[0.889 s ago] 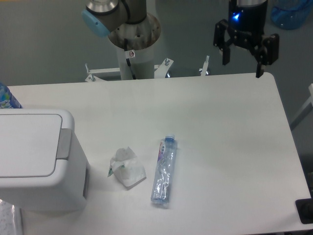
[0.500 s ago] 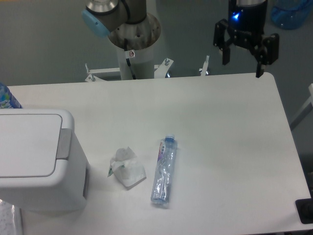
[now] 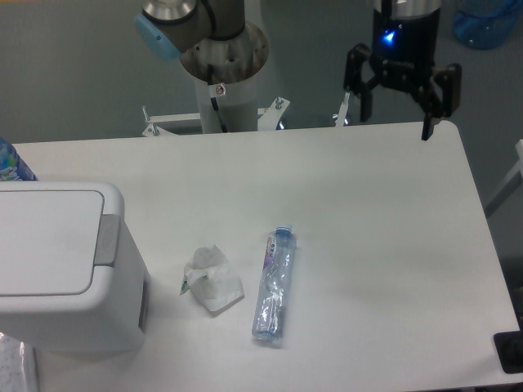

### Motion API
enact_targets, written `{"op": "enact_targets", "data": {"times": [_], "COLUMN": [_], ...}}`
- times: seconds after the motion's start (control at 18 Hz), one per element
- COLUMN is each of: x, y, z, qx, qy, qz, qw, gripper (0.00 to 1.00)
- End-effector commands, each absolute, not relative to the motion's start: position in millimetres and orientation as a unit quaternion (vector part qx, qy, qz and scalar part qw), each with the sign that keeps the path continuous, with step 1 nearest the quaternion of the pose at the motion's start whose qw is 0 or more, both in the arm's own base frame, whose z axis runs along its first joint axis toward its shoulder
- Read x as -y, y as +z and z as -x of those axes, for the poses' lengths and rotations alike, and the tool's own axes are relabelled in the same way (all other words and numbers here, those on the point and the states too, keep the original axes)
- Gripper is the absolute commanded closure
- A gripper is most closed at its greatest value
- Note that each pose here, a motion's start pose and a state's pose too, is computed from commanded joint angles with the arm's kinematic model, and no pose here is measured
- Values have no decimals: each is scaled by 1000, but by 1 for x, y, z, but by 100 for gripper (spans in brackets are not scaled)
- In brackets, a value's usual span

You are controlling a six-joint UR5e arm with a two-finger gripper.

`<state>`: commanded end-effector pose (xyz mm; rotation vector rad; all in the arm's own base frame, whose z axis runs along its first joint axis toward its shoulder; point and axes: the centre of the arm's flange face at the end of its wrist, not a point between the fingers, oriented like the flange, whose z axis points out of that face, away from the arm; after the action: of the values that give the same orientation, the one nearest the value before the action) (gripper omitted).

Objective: Open the trash can
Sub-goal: 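Move the open gripper across the table toward the trash can lid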

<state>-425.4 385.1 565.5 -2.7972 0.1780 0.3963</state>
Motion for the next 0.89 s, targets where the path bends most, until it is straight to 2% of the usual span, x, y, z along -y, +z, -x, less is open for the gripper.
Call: {"op": "enact_targets", "data": {"times": [0.28,0.61,0.89], "x": [-433,-494,-511], "y": [563,544,539], "z": [396,348,325], "qx": [-14,81,137], "qy": [137,114,78], "qz": [972,960,951], "qw": [189,241,267], "gripper": [0,0,0]}}
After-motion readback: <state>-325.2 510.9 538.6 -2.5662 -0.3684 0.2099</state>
